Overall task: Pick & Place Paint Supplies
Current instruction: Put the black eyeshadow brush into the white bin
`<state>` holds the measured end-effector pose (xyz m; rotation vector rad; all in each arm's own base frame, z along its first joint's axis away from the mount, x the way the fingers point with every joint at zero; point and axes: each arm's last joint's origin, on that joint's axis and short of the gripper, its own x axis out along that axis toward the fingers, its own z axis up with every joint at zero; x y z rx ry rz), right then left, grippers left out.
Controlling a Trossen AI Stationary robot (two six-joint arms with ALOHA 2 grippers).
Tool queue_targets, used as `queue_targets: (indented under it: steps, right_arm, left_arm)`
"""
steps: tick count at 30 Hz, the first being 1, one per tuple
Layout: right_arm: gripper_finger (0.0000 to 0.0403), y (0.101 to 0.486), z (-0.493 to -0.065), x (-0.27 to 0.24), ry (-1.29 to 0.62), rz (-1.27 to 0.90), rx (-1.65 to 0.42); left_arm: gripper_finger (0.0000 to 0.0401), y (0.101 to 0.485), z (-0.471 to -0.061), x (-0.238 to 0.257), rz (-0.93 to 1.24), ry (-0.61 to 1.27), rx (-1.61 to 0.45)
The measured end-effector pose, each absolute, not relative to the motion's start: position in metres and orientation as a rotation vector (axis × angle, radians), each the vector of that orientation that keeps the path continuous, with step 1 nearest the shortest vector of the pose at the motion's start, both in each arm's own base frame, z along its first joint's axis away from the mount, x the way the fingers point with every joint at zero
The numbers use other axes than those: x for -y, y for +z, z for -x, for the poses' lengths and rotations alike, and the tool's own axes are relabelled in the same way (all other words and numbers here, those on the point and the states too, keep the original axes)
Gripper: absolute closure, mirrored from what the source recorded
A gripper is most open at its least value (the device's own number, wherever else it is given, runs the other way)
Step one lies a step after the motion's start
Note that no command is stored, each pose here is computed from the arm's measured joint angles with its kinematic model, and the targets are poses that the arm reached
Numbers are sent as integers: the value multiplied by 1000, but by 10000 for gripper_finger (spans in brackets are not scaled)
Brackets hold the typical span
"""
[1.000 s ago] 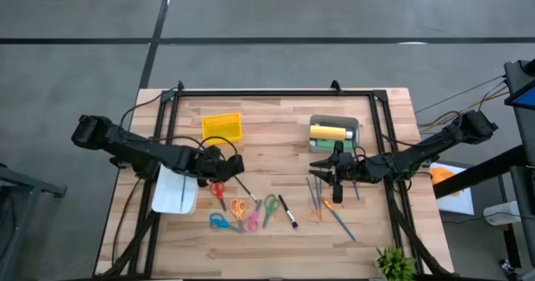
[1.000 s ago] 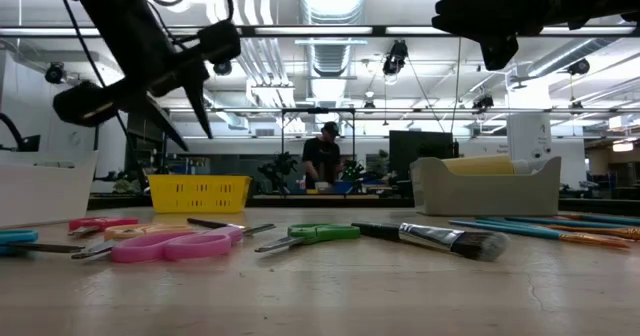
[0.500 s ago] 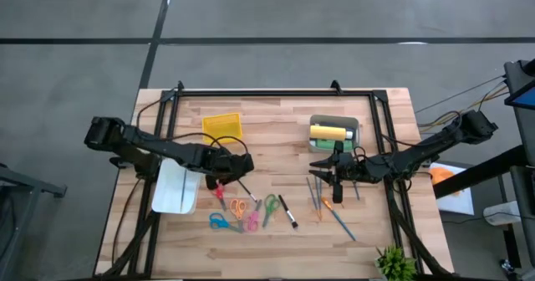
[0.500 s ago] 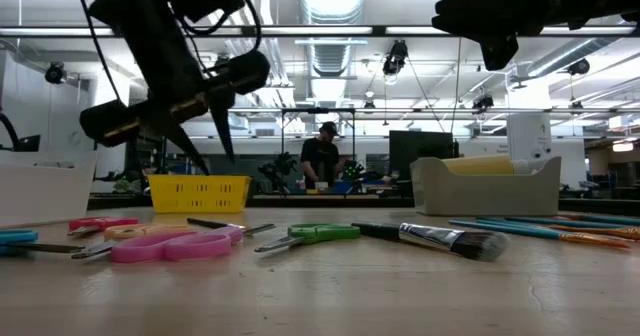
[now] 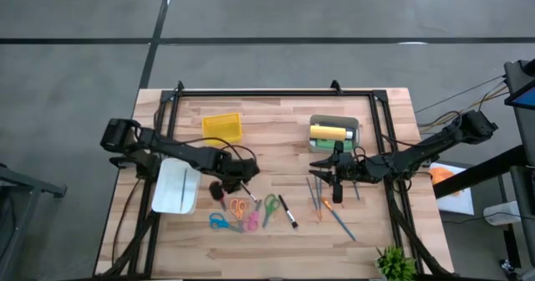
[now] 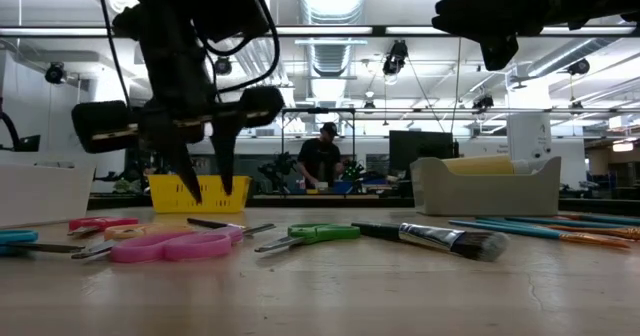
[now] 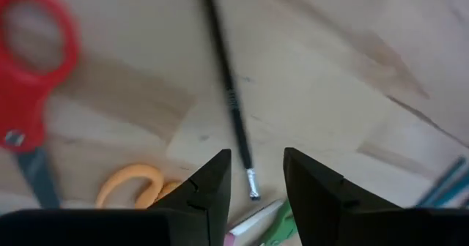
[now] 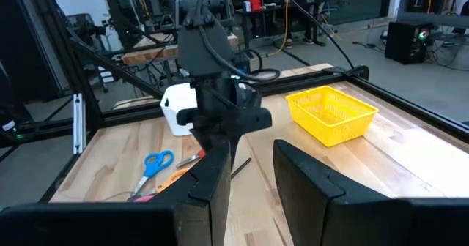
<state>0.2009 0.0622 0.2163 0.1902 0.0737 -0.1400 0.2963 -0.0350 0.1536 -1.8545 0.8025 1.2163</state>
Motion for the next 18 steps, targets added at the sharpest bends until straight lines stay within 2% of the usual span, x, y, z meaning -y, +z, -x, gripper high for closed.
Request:
queue_targets:
  steps: [6, 12, 18]
  right_arm:
    - [301, 216, -201, -62, -140, -190, -73]
    - [301, 216, -201, -62, -140, -190, -74]
    - [301, 216, -201, -62, -140, -190, -73]
  left_arm:
    - [272, 147, -296, 34, 1880, 1283, -787]
    - [295, 139, -298, 28, 1863, 1319, -786]
    - [300, 131, -300, 26, 1863, 1351, -785]
